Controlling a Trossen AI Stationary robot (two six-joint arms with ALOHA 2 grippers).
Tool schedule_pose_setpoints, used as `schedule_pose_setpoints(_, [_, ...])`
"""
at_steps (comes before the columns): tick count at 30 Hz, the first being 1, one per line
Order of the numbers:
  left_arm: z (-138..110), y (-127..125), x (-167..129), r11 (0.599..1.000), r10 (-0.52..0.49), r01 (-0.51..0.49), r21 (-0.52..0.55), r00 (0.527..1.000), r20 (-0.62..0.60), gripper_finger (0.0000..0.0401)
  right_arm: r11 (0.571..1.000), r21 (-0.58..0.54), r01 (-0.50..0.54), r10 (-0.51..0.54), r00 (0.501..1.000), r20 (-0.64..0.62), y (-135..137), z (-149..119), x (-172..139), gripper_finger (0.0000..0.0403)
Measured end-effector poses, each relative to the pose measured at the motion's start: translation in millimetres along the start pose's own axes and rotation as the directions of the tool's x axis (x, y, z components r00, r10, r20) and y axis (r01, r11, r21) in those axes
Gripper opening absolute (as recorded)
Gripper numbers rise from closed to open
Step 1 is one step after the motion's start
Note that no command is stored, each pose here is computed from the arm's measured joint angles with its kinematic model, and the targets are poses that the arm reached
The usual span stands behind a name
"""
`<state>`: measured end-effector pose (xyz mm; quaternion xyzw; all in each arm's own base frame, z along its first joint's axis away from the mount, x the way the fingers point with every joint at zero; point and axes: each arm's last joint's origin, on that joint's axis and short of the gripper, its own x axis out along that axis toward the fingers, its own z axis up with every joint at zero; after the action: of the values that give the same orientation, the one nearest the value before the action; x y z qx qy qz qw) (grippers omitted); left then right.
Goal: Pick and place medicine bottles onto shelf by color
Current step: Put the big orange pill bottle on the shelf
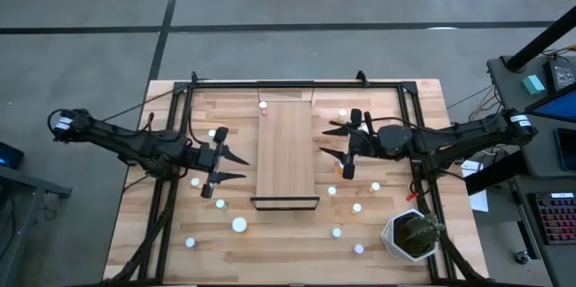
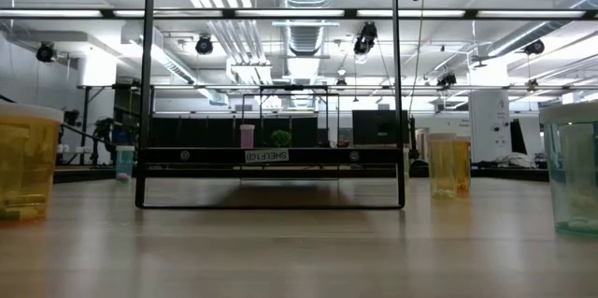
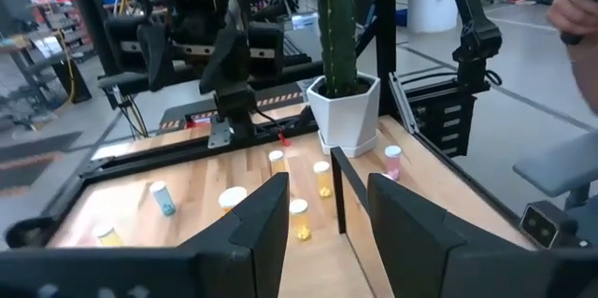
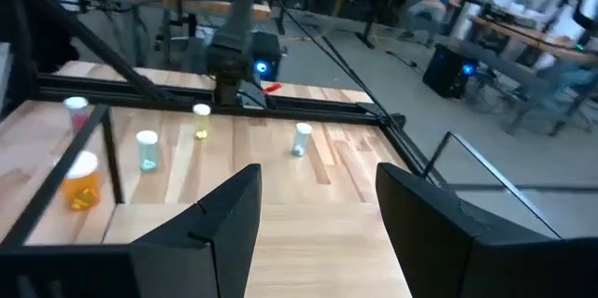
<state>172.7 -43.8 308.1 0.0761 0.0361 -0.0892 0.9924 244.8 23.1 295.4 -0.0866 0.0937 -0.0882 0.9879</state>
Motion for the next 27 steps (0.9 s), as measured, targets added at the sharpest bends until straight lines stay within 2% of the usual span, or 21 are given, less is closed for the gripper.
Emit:
schedule_pose_setpoints(2, [1.2, 0.7, -2.6, 1.0, 0.012, -0.012, 0.025, 1.0, 0.01, 0.013, 1.0, -0.024, 0.003, -0.004, 1.0, -0.014, 1.1, -0.5, 1.0, 0.0202])
schedule_pose_setpoints(5, [3.2, 1.8, -6.2, 0.997, 0.028, -0.03, 0.072, 0.999, 0.024, 0.013, 0.996, -0.073, -0.061, 0.06, 0.998, -0.013, 8.7, 3.1, 2.3, 0.0191])
schedule_pose_setpoints(9, [6.2, 2.8, -11.7, 0.991, 0.032, -0.038, 0.131, 0.998, 0.047, 0.013, 0.994, -0.003, -0.111, 0.111, 0.991, -0.072, 18.3, 18.6, 1.4, 0.0179])
schedule_pose_setpoints(12, [8.3, 3.5, -16.2, 0.986, 0.035, -0.045, 0.158, 0.997, 0.065, 0.013, 0.994, 0.082, -0.073, 0.087, 0.979, -0.186, 23.2, 32.7, 3.7, 0.0177])
schedule_pose_setpoints(15, [9.9, 4.0, -20.1, 0.982, 0.037, -0.051, 0.179, 0.996, 0.081, 0.013, 0.991, 0.132, -0.023, 0.069, 0.933, -0.354, 25.4, 41.4, 8.1, 0.0177])
schedule_pose_setpoints(18, [11.1, 4.5, -23.5, 0.983, 0.04, -0.056, 0.177, 0.995, 0.095, 0.013, 0.992, 0.125, 0.015, 0.054, 0.848, -0.527, 26.0, 45.3, 10.5, 0.0171])
schedule_pose_setpoints(20, [8.8, 4.3, -24.9, 0.983, 0.039, -0.054, 0.174, 0.995, 0.09, 0.013, 0.997, 0.071, 0.005, 0.04, 0.781, -0.623, 26.5, 44.8, 11.3, 0.0148])
schedule_pose_setpoints(22, [8.6, 4.4, -26.2, 0.983, 0.039, -0.054, 0.174, 0.995, 0.092, 0.013, 0.999, 0.035, -0.006, 0.028, 0.728, -0.685, 26.0, 43.9, 9.8, 0.0107])
schedule_pose_setpoints(25, [10.5, 4.9, -28.9, 0.984, 0.041, -0.059, 0.17, 0.993, 0.106, 0.013, 0.999, 0.047, -0.02, 0.047, 0.727, -0.685, 25.8, 46.1, 8.6, 0.0031])
schedule_pose_setpoints(27, [10.6, 5.0, -30.1, 0.984, 0.041, -0.058, 0.167, 0.994, 0.106, 0.013, 0.995, 0.093, 0.026, 0.045, 0.72, -0.692, 25.7, 43.3, 8.1, 0.0022])
